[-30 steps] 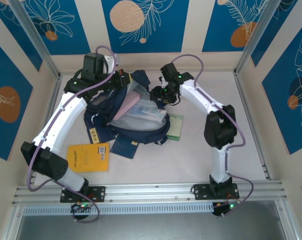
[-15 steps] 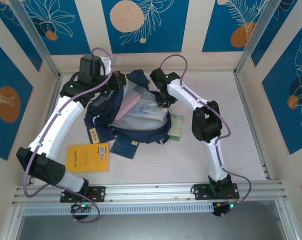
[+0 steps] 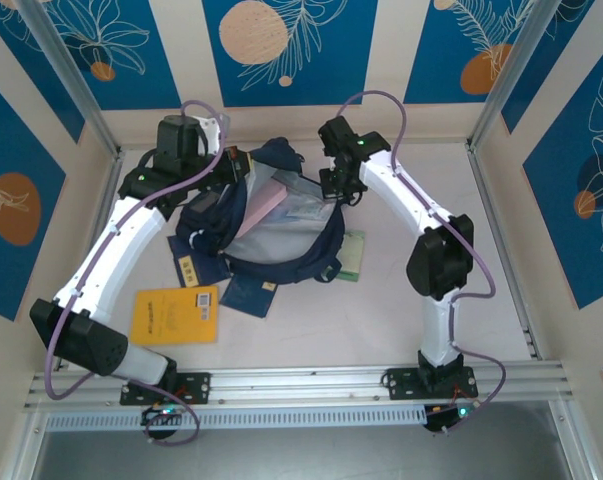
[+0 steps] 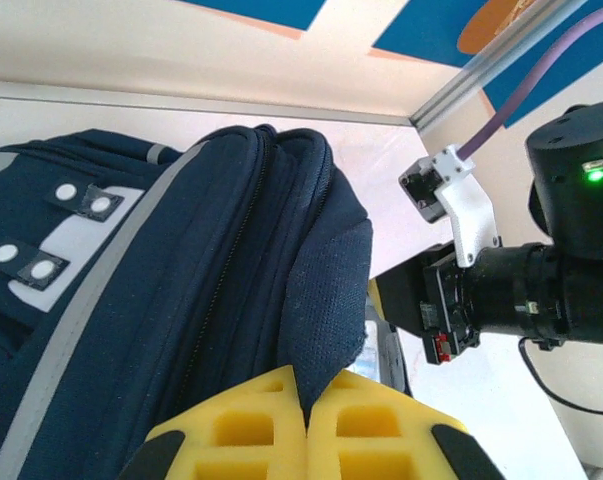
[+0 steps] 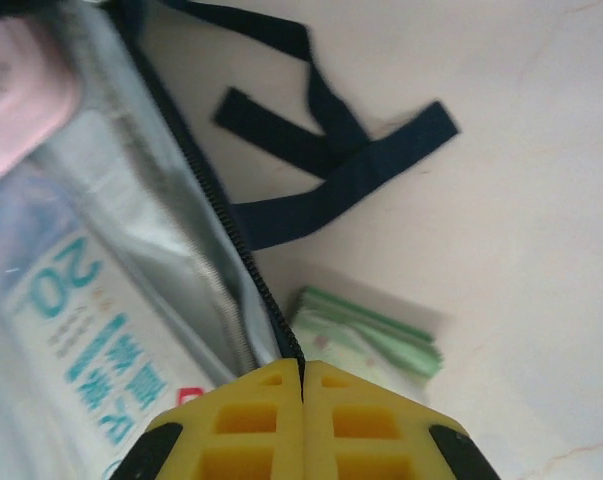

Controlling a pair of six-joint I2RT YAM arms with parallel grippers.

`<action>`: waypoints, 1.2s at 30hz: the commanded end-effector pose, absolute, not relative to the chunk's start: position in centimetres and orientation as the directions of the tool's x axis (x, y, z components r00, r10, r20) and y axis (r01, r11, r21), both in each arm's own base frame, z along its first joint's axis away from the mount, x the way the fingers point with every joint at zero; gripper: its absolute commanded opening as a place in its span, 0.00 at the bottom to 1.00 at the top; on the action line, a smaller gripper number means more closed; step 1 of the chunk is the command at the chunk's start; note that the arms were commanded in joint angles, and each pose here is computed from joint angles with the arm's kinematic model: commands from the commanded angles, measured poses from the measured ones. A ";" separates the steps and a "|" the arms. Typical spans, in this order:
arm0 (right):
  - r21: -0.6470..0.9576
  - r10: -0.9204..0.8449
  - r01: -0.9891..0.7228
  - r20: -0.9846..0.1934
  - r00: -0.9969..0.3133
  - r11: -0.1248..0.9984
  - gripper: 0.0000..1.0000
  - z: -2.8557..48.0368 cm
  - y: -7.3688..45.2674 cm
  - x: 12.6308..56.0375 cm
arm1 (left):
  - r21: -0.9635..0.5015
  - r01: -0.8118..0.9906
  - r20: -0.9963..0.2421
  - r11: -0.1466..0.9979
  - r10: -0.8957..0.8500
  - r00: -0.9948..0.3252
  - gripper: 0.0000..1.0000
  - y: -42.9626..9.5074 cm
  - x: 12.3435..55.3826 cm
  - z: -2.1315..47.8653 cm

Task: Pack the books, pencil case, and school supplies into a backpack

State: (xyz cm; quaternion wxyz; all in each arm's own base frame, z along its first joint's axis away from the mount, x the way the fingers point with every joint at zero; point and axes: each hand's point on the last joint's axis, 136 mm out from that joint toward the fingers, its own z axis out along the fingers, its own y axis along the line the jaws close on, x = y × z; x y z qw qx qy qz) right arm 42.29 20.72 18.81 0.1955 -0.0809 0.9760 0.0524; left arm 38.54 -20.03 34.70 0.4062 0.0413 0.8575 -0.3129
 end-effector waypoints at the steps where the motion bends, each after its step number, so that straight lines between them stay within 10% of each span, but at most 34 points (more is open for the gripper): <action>1: 0.375 -0.059 -0.234 -0.424 -0.904 0.897 0.00 24.1 24.3 40.2 | -0.534 0.364 -0.722 0.763 -0.188 -0.666 0.00 -21.0 39.2 34.8; 12: 0.424 0.047 -0.122 -0.367 -0.929 0.898 0.01 22.9 21.3 40.5 | -0.551 0.360 -0.685 0.752 -0.162 -0.710 0.00 -22.7 39.2 32.4; 17: 0.353 0.070 -0.053 -0.327 -0.942 0.934 0.47 19.8 19.5 39.9 | -0.564 0.348 -0.675 0.749 -0.176 -0.717 0.00 -22.8 39.4 31.8; 20: 0.329 0.115 -0.008 -0.352 -0.929 0.944 0.57 19.0 17.9 39.2 | -0.562 0.340 -0.671 0.754 -0.176 -0.720 0.00 -22.9 39.7 31.4; 36: 0.423 0.338 0.244 -0.162 -0.927 0.872 0.38 8.6 13.8 40.5 | -0.279 0.142 -0.810 0.950 -0.154 -0.566 0.00 -15.5 44.9 31.9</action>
